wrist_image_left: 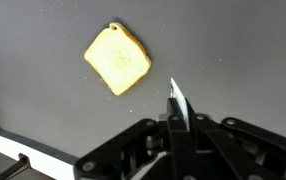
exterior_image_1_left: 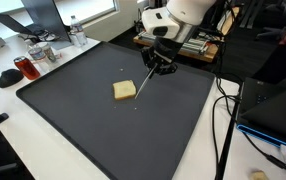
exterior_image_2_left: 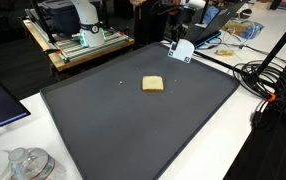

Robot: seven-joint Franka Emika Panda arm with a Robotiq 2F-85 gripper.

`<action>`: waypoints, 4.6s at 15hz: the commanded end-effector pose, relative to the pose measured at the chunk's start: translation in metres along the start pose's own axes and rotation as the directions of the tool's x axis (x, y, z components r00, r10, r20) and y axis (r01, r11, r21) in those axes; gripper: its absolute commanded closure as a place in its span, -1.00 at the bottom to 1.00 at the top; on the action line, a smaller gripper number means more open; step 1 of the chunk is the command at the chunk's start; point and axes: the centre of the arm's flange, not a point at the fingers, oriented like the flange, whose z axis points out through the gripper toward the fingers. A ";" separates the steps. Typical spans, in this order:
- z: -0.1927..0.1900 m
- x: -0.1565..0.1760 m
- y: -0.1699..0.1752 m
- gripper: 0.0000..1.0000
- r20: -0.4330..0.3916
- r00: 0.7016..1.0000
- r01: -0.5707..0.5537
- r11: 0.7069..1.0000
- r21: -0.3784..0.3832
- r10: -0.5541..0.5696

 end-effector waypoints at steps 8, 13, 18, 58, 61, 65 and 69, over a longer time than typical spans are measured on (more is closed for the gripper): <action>0.038 0.011 -0.057 0.98 -0.027 0.995 -0.095 0.968 -0.232 0.092; 0.057 0.011 -0.052 0.98 0.031 0.992 -0.114 0.971 -0.211 0.123; 0.065 0.038 0.007 0.98 0.116 0.977 -0.170 0.981 -0.098 0.180; 0.098 -0.130 0.297 0.98 0.076 0.892 -0.371 0.625 0.686 0.446; 0.083 -0.134 0.278 0.98 0.067 0.897 -0.369 0.659 0.655 0.436; 0.059 -0.125 0.252 0.98 0.068 0.921 -0.348 0.733 0.584 0.383; 0.033 -0.107 0.228 0.98 0.037 0.960 -0.257 0.819 0.512 0.278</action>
